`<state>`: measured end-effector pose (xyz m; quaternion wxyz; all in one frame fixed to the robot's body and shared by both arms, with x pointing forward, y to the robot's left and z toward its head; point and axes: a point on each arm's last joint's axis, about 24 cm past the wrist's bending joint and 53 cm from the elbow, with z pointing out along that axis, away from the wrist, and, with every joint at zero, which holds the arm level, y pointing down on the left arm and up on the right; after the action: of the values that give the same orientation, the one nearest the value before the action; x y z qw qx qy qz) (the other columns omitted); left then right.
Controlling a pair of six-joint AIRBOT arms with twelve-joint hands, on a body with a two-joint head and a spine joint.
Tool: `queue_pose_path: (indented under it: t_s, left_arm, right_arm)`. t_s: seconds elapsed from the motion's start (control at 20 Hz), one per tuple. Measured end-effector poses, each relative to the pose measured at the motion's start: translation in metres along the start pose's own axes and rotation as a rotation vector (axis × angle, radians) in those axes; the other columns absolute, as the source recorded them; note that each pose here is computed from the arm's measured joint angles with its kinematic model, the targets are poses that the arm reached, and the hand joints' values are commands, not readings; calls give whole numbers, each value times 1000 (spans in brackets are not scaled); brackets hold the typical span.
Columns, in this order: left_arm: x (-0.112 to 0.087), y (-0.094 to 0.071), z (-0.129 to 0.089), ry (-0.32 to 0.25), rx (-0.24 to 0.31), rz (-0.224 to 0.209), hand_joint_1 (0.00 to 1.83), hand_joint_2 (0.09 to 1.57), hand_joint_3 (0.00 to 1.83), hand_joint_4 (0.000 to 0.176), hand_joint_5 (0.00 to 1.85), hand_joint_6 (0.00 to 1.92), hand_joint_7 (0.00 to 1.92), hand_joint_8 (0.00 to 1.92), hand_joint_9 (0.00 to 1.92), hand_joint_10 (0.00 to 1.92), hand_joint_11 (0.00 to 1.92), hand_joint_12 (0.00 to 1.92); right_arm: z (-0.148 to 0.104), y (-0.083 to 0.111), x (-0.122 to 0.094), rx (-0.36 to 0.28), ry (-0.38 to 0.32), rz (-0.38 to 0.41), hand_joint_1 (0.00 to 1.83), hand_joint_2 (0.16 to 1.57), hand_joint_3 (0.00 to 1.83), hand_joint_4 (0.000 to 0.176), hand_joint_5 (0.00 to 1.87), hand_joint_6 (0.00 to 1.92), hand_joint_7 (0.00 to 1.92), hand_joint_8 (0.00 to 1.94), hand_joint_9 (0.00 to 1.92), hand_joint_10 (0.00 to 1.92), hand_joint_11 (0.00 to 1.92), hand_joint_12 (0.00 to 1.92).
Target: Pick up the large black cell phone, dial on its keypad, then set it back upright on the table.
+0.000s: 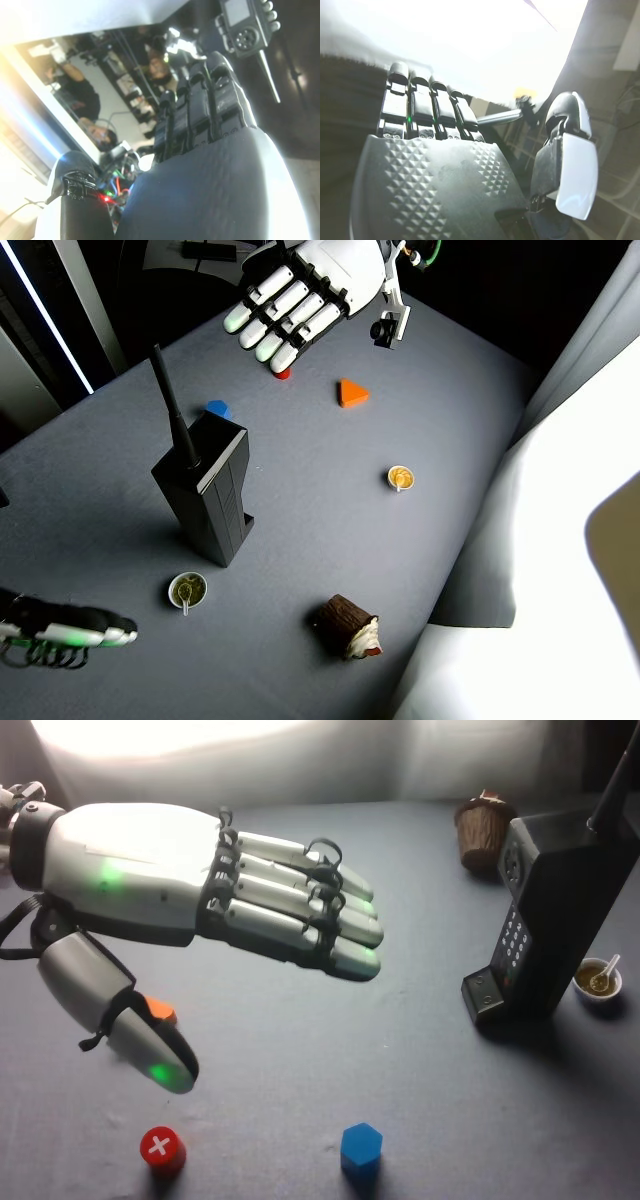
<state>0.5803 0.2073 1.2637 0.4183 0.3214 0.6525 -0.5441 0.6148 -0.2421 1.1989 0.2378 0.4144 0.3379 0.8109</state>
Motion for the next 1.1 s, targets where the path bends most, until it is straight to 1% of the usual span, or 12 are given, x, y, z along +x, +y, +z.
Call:
queue_pose_path:
  t_s: [0.1,0.15,0.3,0.35,0.45,0.5,0.55,0.6,0.75,0.95,1.05,1.1]
  left_arm:
    - [-1,3,-1,-2,-8,0,114,1083,3,21,84,0,88,1,106,1,0,252]
    - [-1,4,-1,-2,-12,1,109,1088,3,17,76,0,82,0,95,0,0,240]
    - [-5,10,-6,-13,-38,4,112,1091,4,17,67,0,77,0,86,0,0,236]
    - [-6,12,-7,-20,-45,4,131,1085,1,18,74,2,75,0,71,0,0,209]
    - [-8,13,-7,-24,-48,8,163,1082,0,17,66,0,64,0,50,0,0,174]
    - [-9,14,-8,-28,-51,7,188,1073,0,16,86,4,85,4,69,5,0,215]
    - [-10,15,-10,-32,-55,8,181,1076,0,15,80,1,69,4,46,6,0,158]
    - [-12,17,-10,-38,-64,11,193,1073,0,12,98,4,79,5,54,7,0,171]
    - [-16,24,-11,-60,-94,17,169,1069,0,14,111,3,90,3,72,5,0,190]
    - [-14,34,-15,-53,-137,22,149,1081,2,16,75,1,68,2,51,1,0,104]
    - [-17,37,-21,-61,-150,25,164,1080,0,14,63,0,52,1,36,0,0,49]
    - [-17,38,-23,-62,-154,27,166,1081,1,15,63,0,52,1,41,3,4,47]
  right_arm:
    - [10,-9,6,17,25,12,538,930,4,0,5,1,2,1,0,0,0,150]
    - [13,-9,5,9,28,12,555,923,0,0,0,0,0,0,0,0,0,192]
    - [19,-4,-2,-12,17,3,558,921,0,0,0,0,0,0,0,0,0,201]
    - [20,-3,-3,-18,13,3,634,919,0,0,0,0,1,0,19,0,0,349]
    - [25,-4,-3,-27,9,13,731,931,1,0,0,0,0,0,4,1,0,257]
    - [27,-4,-2,-28,10,17,740,925,1,0,1,0,0,0,3,0,0,115]
    - [29,-4,-1,-33,13,19,767,921,0,0,0,0,0,0,0,0,0,22]
    - [32,-6,-1,-34,13,25,773,921,0,0,0,0,0,0,0,0,0,4]
    - [41,-12,2,-37,19,41,843,933,4,0,0,0,0,0,0,0,0,0]
    - [58,-20,14,-29,57,56,865,972,16,0,0,0,0,0,0,0,0,0]
    - [66,-19,20,-26,81,50,942,954,5,0,0,0,0,0,0,0,0,0]
    - [68,-18,21,-26,81,47,939,955,5,0,0,0,0,0,0,0,0,0]
